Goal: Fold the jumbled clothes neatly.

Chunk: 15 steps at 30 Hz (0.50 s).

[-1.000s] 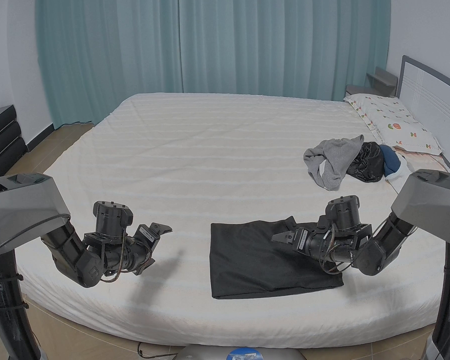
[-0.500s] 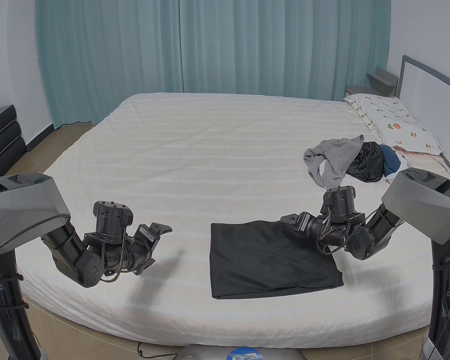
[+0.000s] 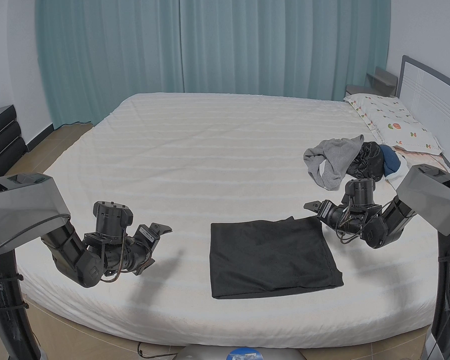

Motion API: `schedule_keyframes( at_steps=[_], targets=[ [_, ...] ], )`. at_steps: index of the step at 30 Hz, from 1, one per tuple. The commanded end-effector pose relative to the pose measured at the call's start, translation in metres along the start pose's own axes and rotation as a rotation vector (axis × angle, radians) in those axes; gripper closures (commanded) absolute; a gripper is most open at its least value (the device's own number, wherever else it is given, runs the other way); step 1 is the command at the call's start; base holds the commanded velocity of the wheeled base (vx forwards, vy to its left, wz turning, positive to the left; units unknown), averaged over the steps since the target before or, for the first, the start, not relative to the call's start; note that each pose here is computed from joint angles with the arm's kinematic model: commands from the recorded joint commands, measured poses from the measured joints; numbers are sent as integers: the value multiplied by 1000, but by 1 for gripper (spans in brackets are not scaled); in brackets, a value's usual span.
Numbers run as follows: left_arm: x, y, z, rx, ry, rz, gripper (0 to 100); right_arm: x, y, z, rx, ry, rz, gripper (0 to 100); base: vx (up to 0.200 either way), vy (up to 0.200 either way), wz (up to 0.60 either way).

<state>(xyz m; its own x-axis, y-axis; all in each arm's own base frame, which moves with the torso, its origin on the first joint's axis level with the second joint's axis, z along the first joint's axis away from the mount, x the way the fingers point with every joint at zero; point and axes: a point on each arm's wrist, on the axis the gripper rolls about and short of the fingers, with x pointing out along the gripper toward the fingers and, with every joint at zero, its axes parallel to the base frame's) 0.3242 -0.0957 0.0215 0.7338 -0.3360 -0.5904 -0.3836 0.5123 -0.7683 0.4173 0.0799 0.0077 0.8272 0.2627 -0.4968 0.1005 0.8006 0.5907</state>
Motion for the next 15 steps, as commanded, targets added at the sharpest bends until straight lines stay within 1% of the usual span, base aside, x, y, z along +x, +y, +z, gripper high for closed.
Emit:
schedule_keyframes(
  at_steps=[1,6,7,10,15],
  targets=[
    [0,0,0,-1,0,0,0,1,-3,3,3,-4,3,0,0,0,0],
    [0,0,0,0,0,0,0,4,-1,0,-2,16,22,0,0,0,0],
    [0,0,0,0,0,0,0,5,-2,-2,-5,24,20,100,0,0,0],
    [0,0,0,-1,0,0,0,12,-5,-10,-12,46,17,100,0,0,0],
    [0,0,0,-1,1,-1,0,13,-9,-8,-15,42,9,100,0,0,0]
  ],
)
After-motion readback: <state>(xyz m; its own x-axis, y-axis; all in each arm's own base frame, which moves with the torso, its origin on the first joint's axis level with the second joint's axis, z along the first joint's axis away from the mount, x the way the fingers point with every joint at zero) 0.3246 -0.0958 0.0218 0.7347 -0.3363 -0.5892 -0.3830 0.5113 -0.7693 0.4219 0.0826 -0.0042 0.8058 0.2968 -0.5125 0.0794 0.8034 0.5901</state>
